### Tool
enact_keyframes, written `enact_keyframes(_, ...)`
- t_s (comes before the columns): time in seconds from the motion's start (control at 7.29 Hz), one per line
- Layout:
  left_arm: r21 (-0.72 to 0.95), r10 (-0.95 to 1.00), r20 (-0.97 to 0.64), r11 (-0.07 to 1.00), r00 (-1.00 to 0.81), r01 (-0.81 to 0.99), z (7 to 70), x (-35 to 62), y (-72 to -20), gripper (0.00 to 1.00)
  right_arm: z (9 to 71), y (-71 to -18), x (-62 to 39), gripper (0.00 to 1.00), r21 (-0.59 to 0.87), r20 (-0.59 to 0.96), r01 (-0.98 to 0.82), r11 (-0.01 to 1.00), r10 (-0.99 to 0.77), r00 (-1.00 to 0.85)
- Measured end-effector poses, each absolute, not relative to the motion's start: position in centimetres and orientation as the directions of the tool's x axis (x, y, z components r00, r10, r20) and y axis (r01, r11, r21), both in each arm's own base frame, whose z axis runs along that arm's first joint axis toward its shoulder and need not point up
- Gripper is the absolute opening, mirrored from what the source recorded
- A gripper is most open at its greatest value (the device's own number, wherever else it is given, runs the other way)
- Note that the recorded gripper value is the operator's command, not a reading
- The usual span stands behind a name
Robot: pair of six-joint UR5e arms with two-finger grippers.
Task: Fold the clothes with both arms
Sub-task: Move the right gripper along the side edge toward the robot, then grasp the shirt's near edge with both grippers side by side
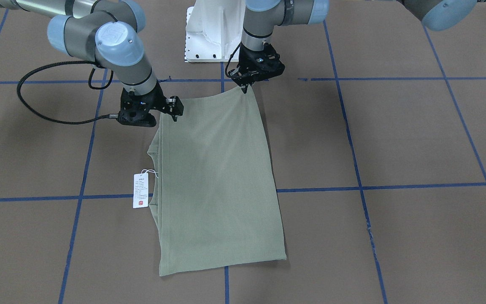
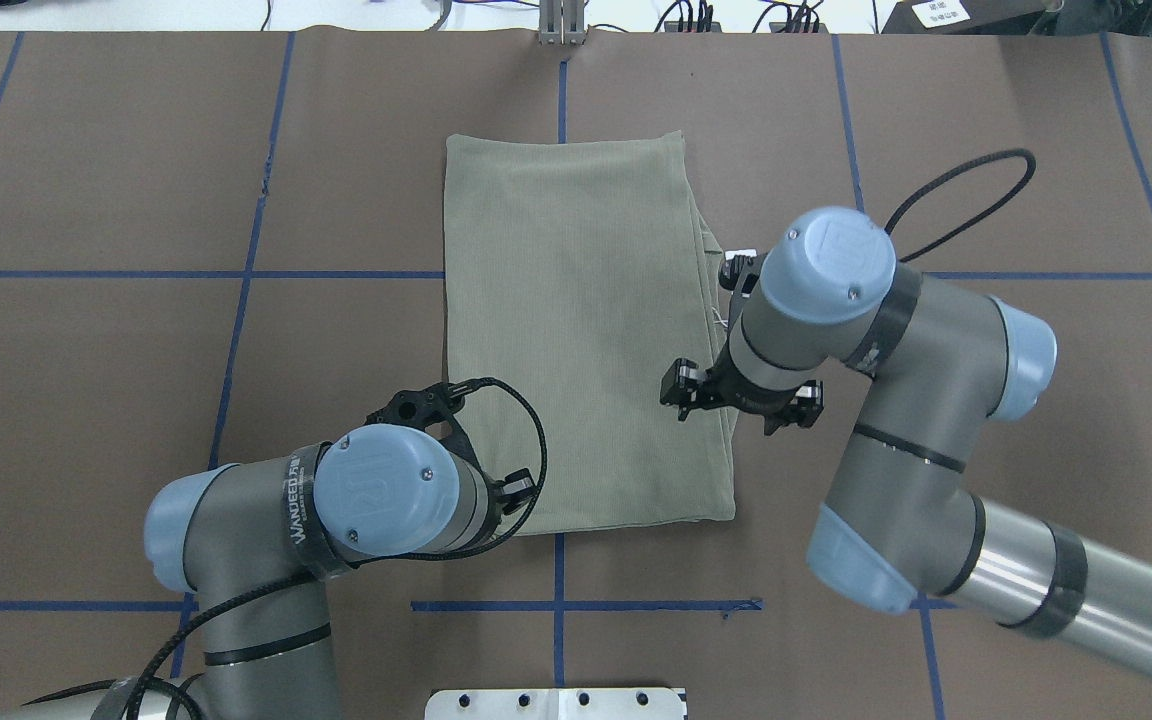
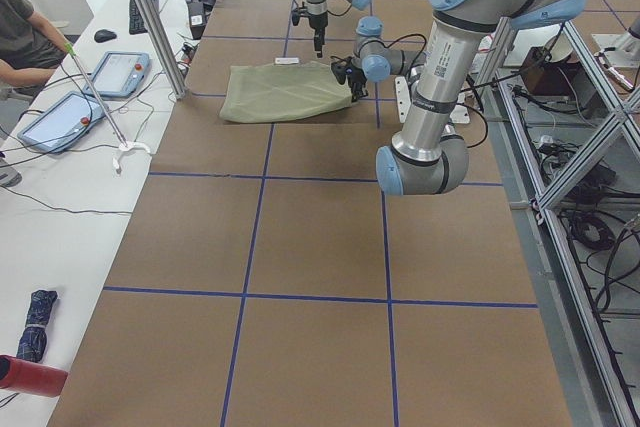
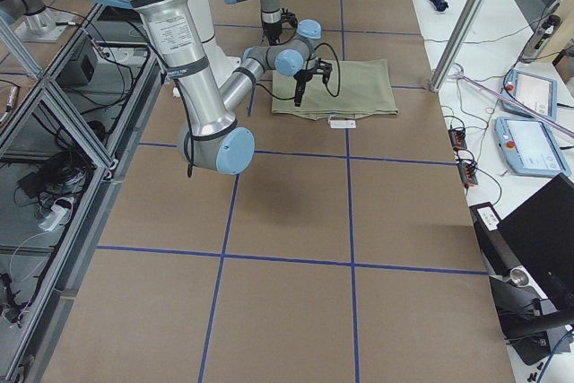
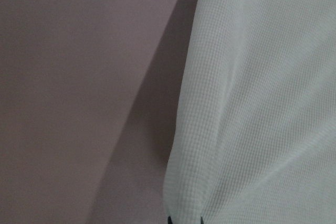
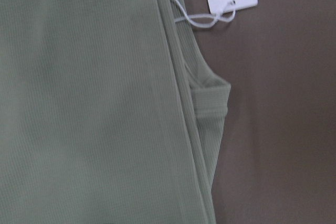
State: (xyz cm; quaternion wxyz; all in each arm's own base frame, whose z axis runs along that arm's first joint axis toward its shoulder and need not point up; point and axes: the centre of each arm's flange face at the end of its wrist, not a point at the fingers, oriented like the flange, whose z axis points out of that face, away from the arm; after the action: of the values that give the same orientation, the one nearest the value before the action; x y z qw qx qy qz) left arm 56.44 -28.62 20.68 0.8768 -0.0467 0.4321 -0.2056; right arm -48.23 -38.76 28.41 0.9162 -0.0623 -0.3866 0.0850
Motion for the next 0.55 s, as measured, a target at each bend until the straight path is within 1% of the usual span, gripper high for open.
enact_keyframes(0.27,-0.259,-0.394,-0.736,0.915,0.55,0.309,20.9,56.9,-27.9,0.0,28.0,-32.1,-50.6,1.0,-0.265,0.658,-0.241,0.934,0.358,0.663)
enact_keyframes(0.55,-0.26,-0.392,-0.739,0.916,0.549,0.304,20.8,57.0,-27.6,0.0,28.5,-29.0,-52.7,1.0,-0.287,0.63,-0.288,0.914,0.406,0.662)
